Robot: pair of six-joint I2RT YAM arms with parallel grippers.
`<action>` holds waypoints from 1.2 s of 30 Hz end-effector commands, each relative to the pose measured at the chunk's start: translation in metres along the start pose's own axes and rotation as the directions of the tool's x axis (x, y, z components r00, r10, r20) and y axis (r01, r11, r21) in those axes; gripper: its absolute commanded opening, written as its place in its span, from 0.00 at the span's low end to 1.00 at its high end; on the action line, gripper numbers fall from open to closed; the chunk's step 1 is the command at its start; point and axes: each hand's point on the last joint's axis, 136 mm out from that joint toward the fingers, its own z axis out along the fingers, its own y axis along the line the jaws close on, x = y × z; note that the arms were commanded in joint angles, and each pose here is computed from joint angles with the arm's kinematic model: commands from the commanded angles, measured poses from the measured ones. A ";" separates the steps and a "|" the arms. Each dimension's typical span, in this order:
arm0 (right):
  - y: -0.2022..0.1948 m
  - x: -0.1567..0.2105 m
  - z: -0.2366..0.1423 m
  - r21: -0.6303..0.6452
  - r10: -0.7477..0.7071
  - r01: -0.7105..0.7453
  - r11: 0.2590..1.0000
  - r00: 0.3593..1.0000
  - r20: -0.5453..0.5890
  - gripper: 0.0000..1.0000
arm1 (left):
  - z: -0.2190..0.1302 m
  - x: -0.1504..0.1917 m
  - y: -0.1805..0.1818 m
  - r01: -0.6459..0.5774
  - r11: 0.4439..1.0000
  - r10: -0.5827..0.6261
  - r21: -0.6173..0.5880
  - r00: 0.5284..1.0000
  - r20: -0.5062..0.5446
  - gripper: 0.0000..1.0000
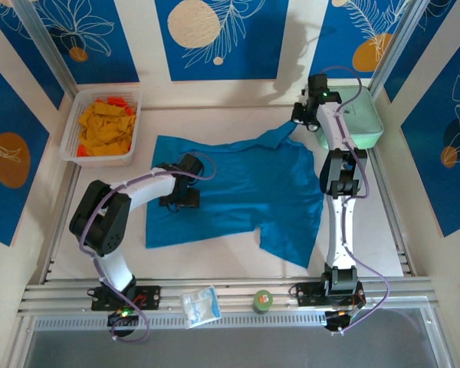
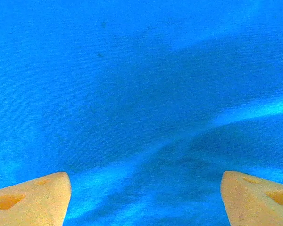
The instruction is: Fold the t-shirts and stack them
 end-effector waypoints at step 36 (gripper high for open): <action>0.024 0.114 -0.081 -0.077 0.188 -0.196 0.978 0.977 -0.102 0.41 | -0.059 -0.112 0.004 0.031 0.999 -0.028 -0.021 0.987 0.158 0.77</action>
